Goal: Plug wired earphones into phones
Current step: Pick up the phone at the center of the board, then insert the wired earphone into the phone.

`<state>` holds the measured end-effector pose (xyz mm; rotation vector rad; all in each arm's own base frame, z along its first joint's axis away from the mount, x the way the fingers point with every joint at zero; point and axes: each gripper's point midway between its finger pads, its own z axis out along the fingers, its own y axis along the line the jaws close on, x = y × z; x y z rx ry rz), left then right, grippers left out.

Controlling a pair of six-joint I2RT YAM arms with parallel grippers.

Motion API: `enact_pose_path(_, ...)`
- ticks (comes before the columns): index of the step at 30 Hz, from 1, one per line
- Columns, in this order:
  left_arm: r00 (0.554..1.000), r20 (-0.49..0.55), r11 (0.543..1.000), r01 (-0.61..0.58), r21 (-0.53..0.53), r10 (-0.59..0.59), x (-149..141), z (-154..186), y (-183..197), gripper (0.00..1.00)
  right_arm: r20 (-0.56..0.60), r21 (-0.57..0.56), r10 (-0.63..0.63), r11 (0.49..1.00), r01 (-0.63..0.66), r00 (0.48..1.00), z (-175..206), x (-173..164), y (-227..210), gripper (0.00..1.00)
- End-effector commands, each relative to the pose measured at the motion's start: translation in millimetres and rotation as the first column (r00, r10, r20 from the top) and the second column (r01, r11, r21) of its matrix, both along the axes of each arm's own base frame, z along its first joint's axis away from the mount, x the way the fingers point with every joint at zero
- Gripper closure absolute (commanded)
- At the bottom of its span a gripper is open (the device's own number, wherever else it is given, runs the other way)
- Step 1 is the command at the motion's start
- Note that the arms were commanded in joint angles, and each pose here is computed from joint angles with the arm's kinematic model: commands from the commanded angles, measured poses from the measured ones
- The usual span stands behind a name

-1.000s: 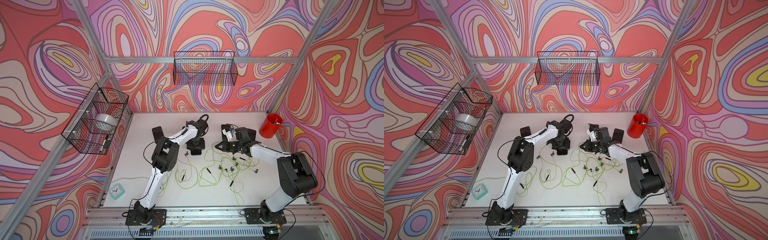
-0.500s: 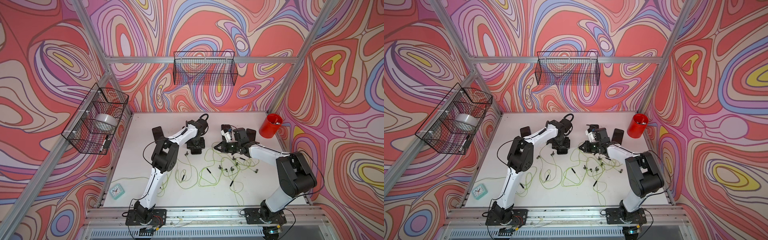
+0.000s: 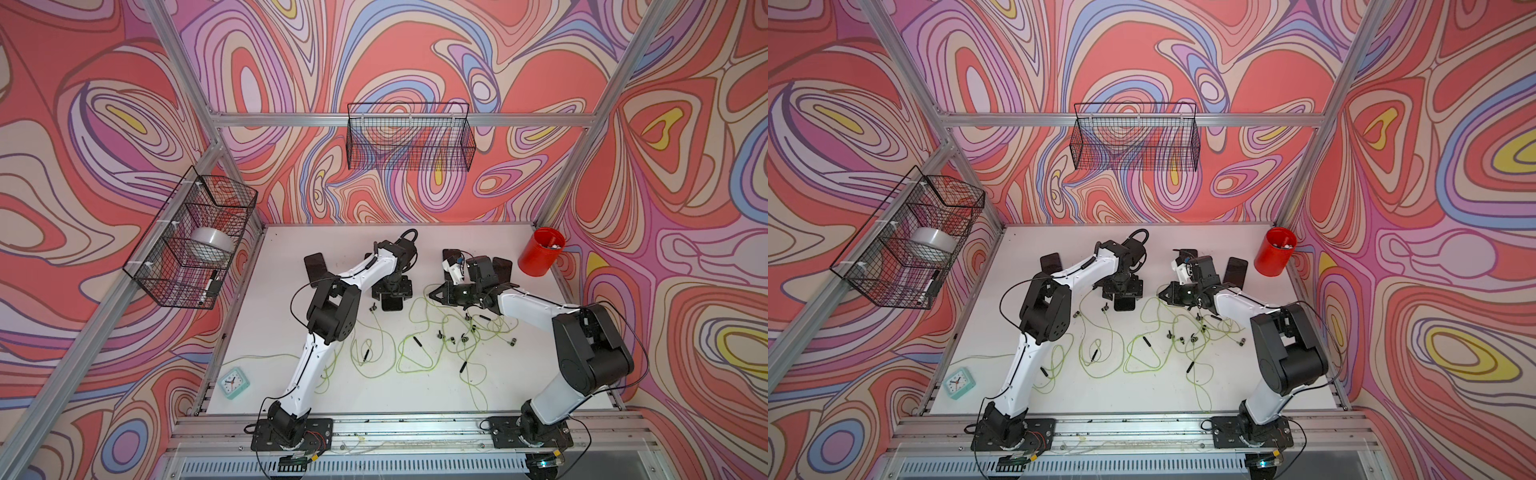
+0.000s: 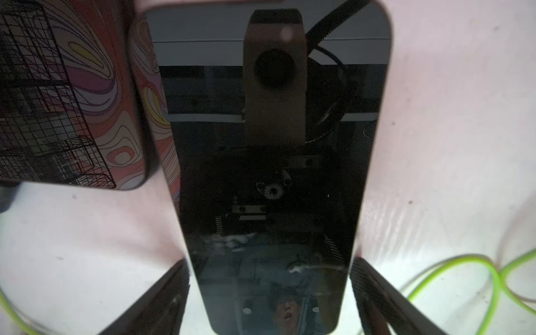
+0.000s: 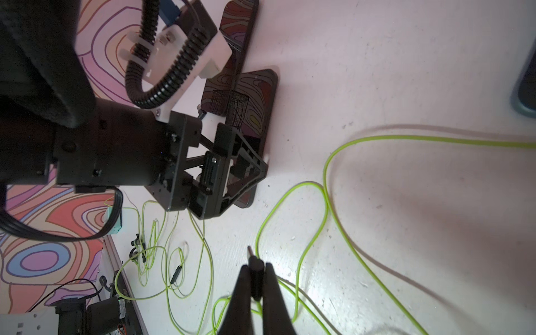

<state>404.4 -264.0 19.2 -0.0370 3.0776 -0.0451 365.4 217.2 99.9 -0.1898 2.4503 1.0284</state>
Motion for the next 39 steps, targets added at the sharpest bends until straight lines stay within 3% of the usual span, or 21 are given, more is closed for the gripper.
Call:
enact_pose_path(1, 0.996, -0.094, 0.999, -0.004, 0.038, 0.008, -12.5, -37.8, 6.3, 0.2, -0.005, -0.026, 0.008, 1.0, -0.008, 1.0, -7.5, -5.2, -1.7, 1.0)
enact_pose_path(11, 0.996, -0.089, 0.999, -0.014, 0.037, 0.017, -12.7, -35.6, 7.6, 0.41, -0.005, -0.034, 0.01, 0.999, -0.01, 1.0, -7.5, -7.8, -3.3, 1.0)
enact_pose_path(16, 0.999, 0.027, 0.998, -0.023, -0.056, 0.024, -4.9, 19.4, -3.9, 0.47, -0.001, -0.073, -0.018, 0.997, 0.018, 1.0, -5.5, -8.2, -10.7, 1.0)
enact_pose_path(19, 0.992, 0.105, 0.989, -0.061, -0.132, 0.075, 3.1, 56.3, -11.2, 0.52, 0.006, -0.071, -0.027, 0.997, 0.027, 1.0, 0.4, -8.7, -11.0, 1.0)
enact_pose_path(22, 0.969, 0.174, 0.966, -0.138, -0.218, 0.178, 10.4, 88.6, -13.9, 0.6, 0.057, -0.145, -0.001, 0.989, 0.01, 0.998, 9.1, -11.9, -2.3, 1.0)
enact_pose_path(26, 0.927, 0.196, 0.893, -0.225, -0.39, 0.319, 17.7, 121.2, -18.2, 0.73, 0.186, -0.117, 0.012, 0.993, 0.01, 0.982, 38.0, -10.3, 16.5, 1.0)
enact_pose_path(32, 0.872, 0.182, 0.794, -0.302, -0.528, 0.453, 23.3, 162.7, -7.5, 0.93, 0.316, -0.059, -0.008, 0.998, 0.028, 0.949, 65.1, -6.3, 35.8, 1.0)
enact_pose_path(34, 0.85, 0.143, 0.732, -0.338, -0.591, 0.508, 23.7, 170.7, -2.9, 1.0, 0.351, -0.03, -0.015, 0.999, 0.028, 0.936, 72.0, -6.0, 44.9, 1.0)
enact_pose_path(39, 0.762, -0.024, 0.517, -0.461, -0.721, 0.647, 24.0, 181.8, 17.2, 1.0, 0.467, 0.043, -0.047, 0.999, 0.031, 0.883, 94.1, -8.9, 76.2, 1.0)
